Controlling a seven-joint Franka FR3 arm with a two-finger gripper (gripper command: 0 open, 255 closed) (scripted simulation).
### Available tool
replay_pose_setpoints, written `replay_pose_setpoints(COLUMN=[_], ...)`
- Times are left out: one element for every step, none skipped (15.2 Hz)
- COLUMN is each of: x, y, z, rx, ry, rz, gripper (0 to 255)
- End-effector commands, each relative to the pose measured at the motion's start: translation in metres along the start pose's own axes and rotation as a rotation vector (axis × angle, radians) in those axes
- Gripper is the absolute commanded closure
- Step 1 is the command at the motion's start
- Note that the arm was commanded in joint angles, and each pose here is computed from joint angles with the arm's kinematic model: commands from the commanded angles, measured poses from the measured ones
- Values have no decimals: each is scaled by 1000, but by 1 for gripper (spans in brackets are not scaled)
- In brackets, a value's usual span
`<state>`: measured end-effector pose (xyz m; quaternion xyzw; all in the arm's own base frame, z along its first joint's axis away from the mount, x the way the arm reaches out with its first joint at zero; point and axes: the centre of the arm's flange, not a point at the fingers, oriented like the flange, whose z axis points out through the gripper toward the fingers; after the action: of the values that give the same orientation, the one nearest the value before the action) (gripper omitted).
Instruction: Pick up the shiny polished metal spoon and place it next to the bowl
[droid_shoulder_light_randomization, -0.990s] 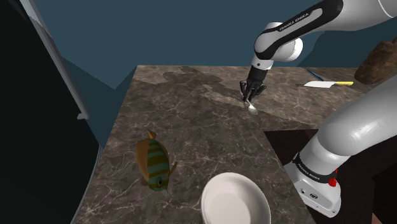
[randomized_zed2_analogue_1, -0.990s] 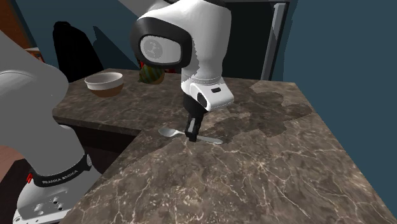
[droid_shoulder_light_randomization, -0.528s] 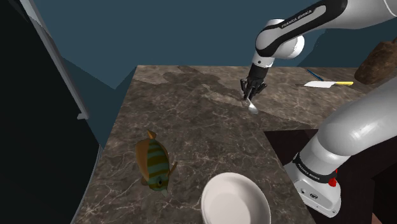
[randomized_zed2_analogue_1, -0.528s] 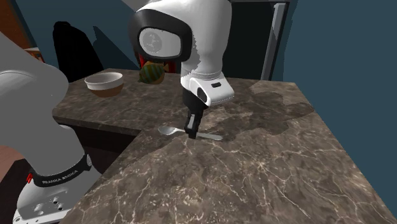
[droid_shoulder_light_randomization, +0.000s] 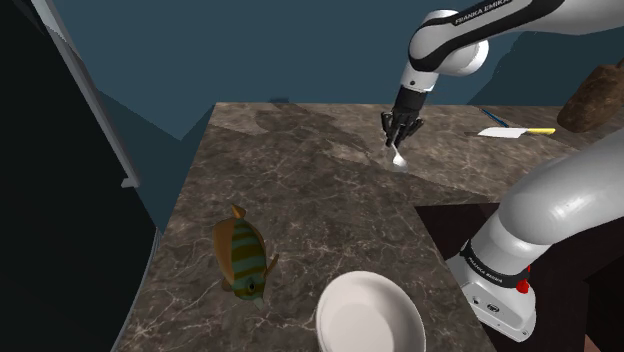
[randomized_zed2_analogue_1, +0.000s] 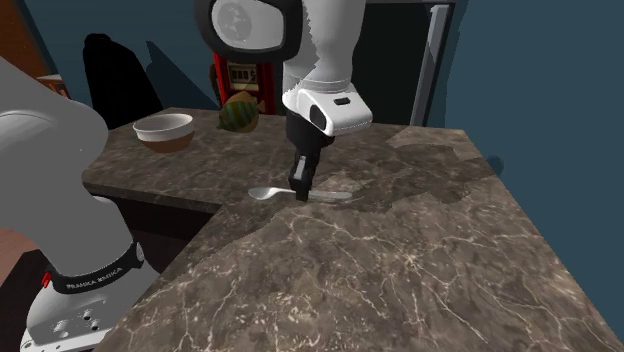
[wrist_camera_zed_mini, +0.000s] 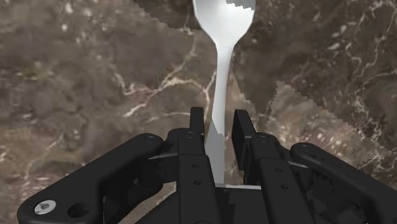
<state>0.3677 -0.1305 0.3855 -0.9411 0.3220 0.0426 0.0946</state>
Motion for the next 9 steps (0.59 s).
replay_pose_setpoints(x=[-2, -3, -3, -4, -5, -6, -6, -7, -8], y=[-1, -2, -3, -4, -5, -5, -6, -7, -8], z=[-10, -16, -21, -26, -31, -36, -41, -47, -52], rx=[0, 0, 0, 0, 0, 0, 0, 0, 0], ry=[0, 0, 0, 0, 0, 0, 0, 0, 0], rz=[0, 0, 0, 0, 0, 0, 0, 0, 0], gripper=[255, 255, 255, 255, 255, 255, 255, 255, 255])
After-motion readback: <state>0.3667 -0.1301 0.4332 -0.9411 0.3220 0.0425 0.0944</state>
